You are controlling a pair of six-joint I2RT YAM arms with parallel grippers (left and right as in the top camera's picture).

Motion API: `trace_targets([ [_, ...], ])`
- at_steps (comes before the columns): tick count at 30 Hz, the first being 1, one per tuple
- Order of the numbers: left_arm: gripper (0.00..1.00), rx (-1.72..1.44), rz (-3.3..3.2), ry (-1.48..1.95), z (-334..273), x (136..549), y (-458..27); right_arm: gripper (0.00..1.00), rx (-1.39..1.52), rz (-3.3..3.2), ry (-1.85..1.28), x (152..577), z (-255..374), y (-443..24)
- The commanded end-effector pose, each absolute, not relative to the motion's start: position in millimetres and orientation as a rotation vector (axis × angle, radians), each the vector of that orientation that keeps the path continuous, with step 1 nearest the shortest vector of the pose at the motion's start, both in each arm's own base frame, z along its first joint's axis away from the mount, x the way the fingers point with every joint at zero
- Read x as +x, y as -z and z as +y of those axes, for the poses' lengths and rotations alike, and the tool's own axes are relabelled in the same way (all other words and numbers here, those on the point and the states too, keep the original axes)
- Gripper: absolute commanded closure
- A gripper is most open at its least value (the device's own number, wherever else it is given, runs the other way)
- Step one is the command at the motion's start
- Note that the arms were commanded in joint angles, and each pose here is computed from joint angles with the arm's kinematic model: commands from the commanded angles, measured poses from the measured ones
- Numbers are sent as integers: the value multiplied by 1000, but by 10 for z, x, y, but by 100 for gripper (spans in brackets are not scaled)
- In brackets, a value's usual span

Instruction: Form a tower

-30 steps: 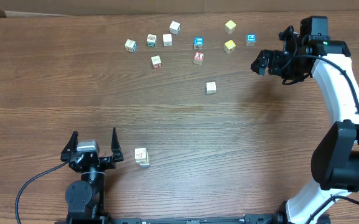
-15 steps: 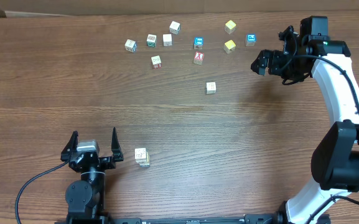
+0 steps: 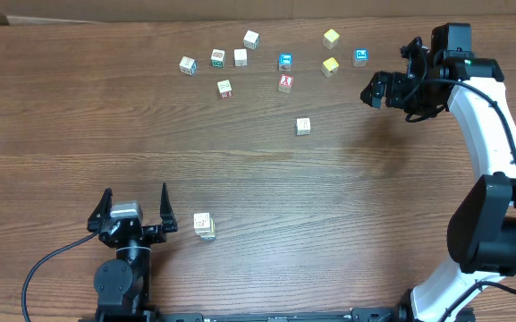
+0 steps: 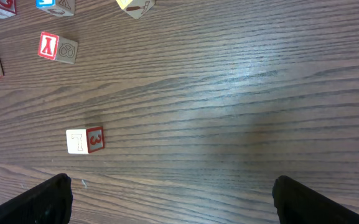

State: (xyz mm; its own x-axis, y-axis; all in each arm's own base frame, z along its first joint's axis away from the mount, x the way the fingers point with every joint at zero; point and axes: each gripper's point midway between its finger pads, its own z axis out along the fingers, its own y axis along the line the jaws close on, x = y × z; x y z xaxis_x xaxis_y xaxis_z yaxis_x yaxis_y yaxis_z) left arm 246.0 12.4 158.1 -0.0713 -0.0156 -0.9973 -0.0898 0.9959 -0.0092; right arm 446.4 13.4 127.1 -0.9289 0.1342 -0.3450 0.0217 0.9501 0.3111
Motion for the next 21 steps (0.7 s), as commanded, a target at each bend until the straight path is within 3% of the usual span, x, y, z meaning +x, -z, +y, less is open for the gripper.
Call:
trace_targets([
  [1, 0, -66, 1635, -81, 135, 2455, -1588, 0, 101, 2671, -421, 4513, 132, -1519],
  [10, 0, -66, 1635, -81, 135, 2456, -1587, 0, 85, 2584, -328, 4465, 44, -1905],
  [21, 0, -66, 1635, -81, 135, 2456, -1587, 0, -257, 2295, -364, 4425, 361, -1855],
])
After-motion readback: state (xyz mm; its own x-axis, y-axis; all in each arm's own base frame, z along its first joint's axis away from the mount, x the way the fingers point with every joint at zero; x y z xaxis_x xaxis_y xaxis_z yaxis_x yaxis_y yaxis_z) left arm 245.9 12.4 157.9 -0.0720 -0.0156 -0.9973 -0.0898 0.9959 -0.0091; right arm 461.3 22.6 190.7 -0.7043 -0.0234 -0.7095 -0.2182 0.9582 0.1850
